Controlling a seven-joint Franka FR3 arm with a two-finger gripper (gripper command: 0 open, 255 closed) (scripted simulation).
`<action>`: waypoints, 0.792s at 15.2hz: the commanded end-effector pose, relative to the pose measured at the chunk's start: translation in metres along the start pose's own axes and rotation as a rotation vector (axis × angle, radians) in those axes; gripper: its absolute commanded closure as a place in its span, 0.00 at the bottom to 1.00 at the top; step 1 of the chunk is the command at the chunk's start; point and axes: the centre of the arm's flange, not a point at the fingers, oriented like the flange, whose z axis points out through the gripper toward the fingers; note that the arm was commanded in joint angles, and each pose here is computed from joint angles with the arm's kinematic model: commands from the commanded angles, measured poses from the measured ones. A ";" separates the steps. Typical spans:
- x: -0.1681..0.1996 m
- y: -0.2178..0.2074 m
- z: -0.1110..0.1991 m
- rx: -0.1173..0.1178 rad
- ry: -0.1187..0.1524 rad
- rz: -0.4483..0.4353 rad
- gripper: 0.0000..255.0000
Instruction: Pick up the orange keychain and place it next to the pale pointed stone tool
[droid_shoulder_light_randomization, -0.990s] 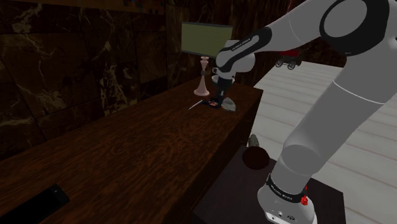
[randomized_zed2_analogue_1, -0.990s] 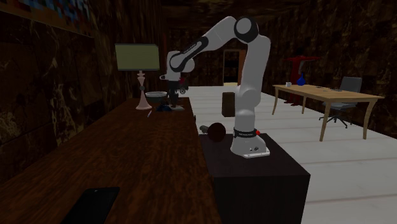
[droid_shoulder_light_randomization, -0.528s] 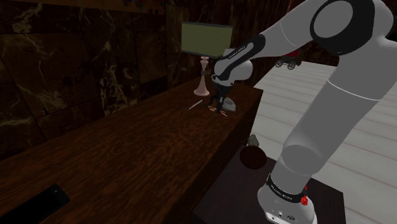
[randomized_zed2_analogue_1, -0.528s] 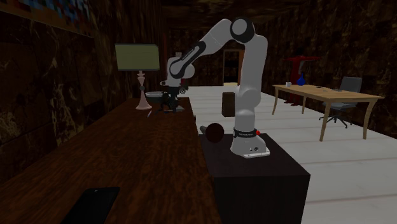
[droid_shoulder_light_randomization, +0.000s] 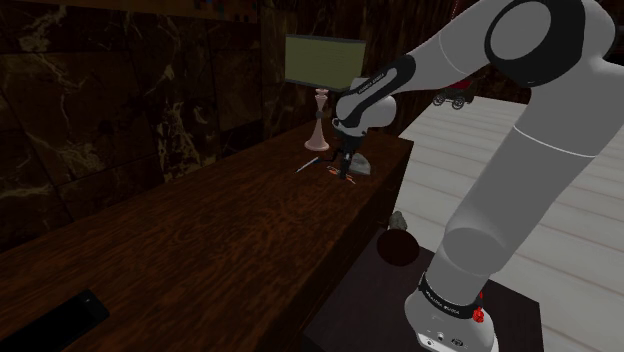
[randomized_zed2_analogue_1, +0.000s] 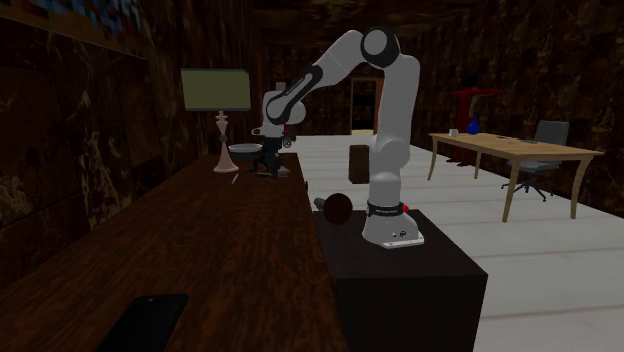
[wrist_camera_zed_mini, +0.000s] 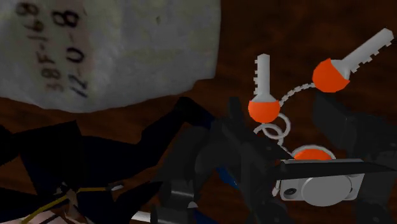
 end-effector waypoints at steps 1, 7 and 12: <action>0.000 0.000 0.000 0.000 0.000 0.000 0.00; 0.000 0.000 -0.026 0.000 0.000 0.000 0.00; 0.000 0.000 -0.050 0.000 0.000 0.000 0.00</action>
